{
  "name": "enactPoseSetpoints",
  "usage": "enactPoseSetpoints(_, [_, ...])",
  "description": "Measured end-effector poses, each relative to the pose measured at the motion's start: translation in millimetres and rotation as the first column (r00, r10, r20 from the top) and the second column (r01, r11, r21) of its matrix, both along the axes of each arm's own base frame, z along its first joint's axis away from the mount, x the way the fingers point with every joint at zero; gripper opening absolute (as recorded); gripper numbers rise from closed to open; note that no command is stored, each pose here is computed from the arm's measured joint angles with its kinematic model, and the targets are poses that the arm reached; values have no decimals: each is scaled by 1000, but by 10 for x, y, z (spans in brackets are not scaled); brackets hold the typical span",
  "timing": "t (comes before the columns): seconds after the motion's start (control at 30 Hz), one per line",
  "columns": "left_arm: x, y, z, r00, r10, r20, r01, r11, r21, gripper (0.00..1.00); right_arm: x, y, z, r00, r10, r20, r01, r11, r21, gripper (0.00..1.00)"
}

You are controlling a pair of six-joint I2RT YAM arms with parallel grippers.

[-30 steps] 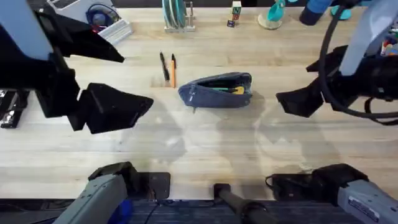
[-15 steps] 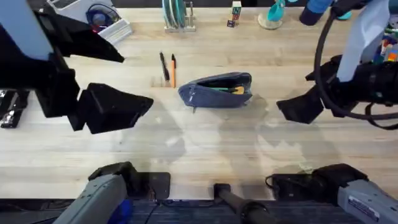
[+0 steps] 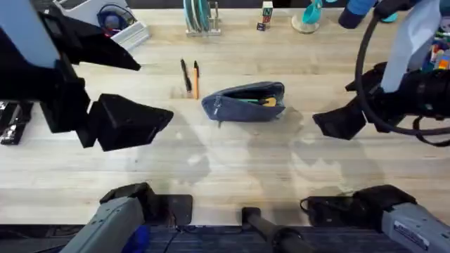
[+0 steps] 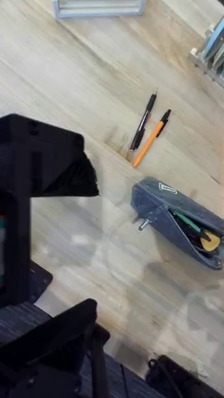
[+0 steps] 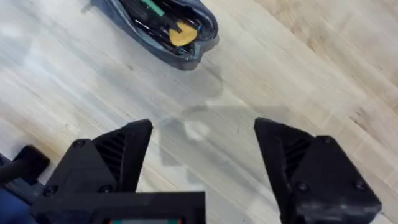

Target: Unzip the bag, pick up the pens from the table one at a time and place them inside, then zip the bag closed.

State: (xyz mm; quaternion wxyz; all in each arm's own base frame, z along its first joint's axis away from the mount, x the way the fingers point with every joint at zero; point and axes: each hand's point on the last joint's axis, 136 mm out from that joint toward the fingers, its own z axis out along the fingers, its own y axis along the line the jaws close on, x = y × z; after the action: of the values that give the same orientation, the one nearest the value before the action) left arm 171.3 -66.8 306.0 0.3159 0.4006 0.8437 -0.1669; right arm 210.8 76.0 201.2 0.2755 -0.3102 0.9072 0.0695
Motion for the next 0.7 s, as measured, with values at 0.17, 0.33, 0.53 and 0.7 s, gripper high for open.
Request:
enactPoseSetpoints(0.17, [0, 1, -1, 1000, 0, 0, 0, 1000, 1, 993, 0, 0, 0, 1000, 0, 0, 0, 1000, 0, 997])
enactPoseSetpoints(0.33, [0, -1, 1, 1000, 0, 0, 0, 1000, -1, 995, -1, 0, 0, 1000, 0, 0, 0, 1000, 0, 997])
enactPoseSetpoints(0.53, [-5, -136, 106, 999, -32, 24, 34, 995, -92, 993, -2, 0, -1, 1000, 0, -1, 0, 1000, 0, 997])
enactPoseSetpoints(0.7, [39, -252, 245, 998, -41, 54, 51, 980, -192, 993, -2, 0, -1, 1000, 0, -1, 0, 1000, 0, 998])
